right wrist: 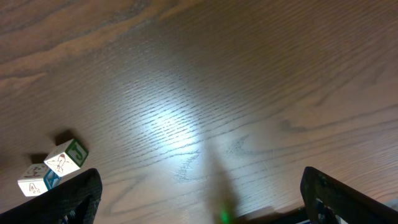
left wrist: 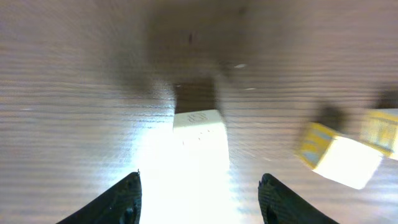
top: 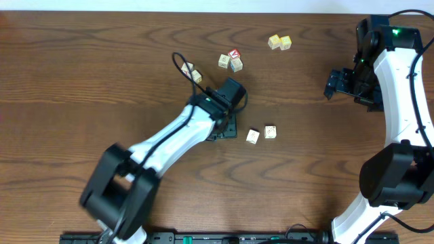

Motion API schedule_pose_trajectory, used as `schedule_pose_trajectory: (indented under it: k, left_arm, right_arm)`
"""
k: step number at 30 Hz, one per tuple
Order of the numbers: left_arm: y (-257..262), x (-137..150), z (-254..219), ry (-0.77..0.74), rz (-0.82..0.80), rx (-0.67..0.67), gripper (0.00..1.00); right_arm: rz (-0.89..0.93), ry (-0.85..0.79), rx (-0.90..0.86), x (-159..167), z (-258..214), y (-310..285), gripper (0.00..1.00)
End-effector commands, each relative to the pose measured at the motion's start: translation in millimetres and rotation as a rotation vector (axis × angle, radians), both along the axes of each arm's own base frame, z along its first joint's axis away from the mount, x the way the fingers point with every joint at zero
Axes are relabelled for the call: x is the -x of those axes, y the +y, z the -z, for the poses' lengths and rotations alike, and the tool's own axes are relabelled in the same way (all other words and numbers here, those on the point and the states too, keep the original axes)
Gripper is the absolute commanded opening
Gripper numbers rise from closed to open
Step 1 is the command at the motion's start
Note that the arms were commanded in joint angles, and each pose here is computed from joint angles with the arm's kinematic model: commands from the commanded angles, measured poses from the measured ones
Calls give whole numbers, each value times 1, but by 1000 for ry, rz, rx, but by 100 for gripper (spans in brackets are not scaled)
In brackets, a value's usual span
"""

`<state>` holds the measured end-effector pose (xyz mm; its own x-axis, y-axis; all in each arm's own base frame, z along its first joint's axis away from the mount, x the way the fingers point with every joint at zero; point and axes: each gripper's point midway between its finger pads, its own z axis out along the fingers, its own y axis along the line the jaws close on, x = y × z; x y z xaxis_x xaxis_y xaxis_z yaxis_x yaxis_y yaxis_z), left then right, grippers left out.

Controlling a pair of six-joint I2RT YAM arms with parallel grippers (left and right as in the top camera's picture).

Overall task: Lift 3 blocks
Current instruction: 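Open the left gripper and retract the left arm, then lower the right gripper onto the '4' block and close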

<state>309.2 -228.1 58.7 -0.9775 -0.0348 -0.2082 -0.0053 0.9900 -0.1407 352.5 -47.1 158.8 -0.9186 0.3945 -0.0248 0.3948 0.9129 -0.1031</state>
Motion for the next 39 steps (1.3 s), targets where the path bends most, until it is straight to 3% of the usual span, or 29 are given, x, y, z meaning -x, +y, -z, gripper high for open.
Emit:
schedule_pose_trajectory:
  k: [1, 9, 14, 18, 21, 26, 29, 31, 39]
  left_arm:
    - [0, -8, -62, -129, -3, 70, 62]
    - [36, 12, -138, -242, -63, 146, 67]
    - [113, 27, -168, -281, -328, 95, 69]
    - [160, 42, -180, -290, -469, 58, 80]
    - [187, 55, -182, -278, -547, 28, 80]
    - [211, 68, -177, -229, -624, -14, 82]
    - [216, 70, -173, -215, -642, -24, 82]
    - [216, 71, -171, -209, -642, -27, 83]
    - [216, 72, -167, -199, -642, -33, 84]
  right_arm:
    - [0, -33, 12, -1, -11, -2, 99]
    - [0, -33, 12, -1, -11, -2, 99]
    - [0, -33, 12, -1, -11, -2, 99]
    - [16, -71, -25, -9, -11, 4, 99]
    - [58, -137, -145, -24, -11, 24, 99]
    - [45, -130, -401, -23, -19, 67, 99]
    - [-132, -153, -612, -21, -33, 110, 99]
    - [-185, -114, -583, -10, -31, 119, 99]
    - [-143, 54, -188, 30, -13, 141, 99]
